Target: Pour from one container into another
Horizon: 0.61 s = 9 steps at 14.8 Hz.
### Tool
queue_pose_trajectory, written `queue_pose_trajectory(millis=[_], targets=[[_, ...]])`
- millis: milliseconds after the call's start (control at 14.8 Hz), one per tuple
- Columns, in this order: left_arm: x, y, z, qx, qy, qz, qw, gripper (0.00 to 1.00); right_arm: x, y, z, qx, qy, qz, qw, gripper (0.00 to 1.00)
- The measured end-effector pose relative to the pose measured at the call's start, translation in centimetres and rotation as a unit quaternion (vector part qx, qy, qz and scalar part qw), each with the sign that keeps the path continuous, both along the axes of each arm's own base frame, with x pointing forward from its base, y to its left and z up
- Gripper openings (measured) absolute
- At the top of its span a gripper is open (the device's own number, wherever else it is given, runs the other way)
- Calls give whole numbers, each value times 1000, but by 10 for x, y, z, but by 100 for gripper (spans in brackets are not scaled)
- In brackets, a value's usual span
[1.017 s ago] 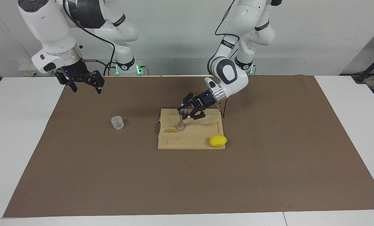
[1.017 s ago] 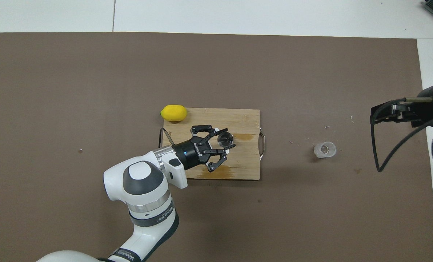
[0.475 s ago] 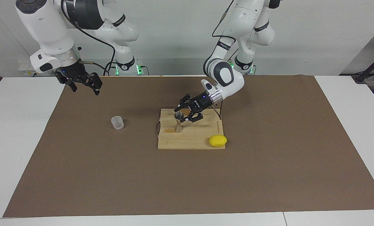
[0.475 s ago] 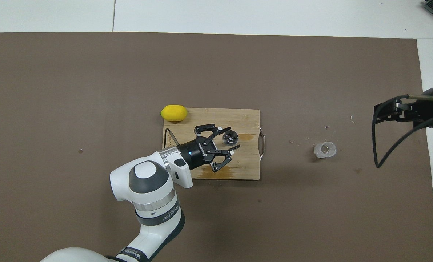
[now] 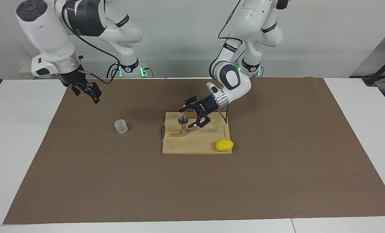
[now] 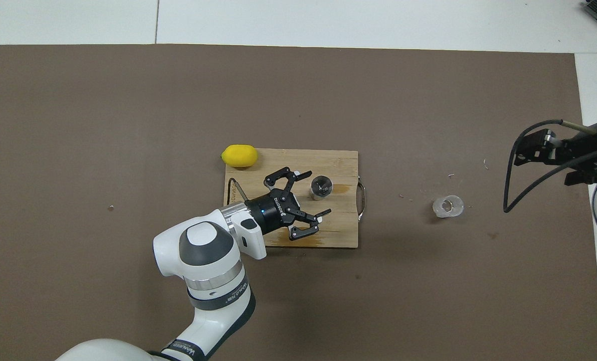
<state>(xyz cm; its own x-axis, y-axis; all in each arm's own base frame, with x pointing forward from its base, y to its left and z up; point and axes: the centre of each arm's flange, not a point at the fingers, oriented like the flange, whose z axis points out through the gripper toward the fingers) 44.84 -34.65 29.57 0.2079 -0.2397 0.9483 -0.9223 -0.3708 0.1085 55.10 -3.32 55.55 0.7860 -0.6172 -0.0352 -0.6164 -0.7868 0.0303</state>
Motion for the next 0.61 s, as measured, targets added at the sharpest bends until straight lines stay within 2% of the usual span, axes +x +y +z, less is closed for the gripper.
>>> queue_pose_trajectory(millis=[203,339,610], targets=[[-1,26,4,22,-14,-11,1000,100,-3,-27,-32,17,7,-97,995,93],[0,52,13,33,-30,-21,999,100,-6,-32,-58,21,27,-152,988,93],[-2,107,15,55,-52,-64,995,100,3,-50,-131,93,87,-280,952,94]])
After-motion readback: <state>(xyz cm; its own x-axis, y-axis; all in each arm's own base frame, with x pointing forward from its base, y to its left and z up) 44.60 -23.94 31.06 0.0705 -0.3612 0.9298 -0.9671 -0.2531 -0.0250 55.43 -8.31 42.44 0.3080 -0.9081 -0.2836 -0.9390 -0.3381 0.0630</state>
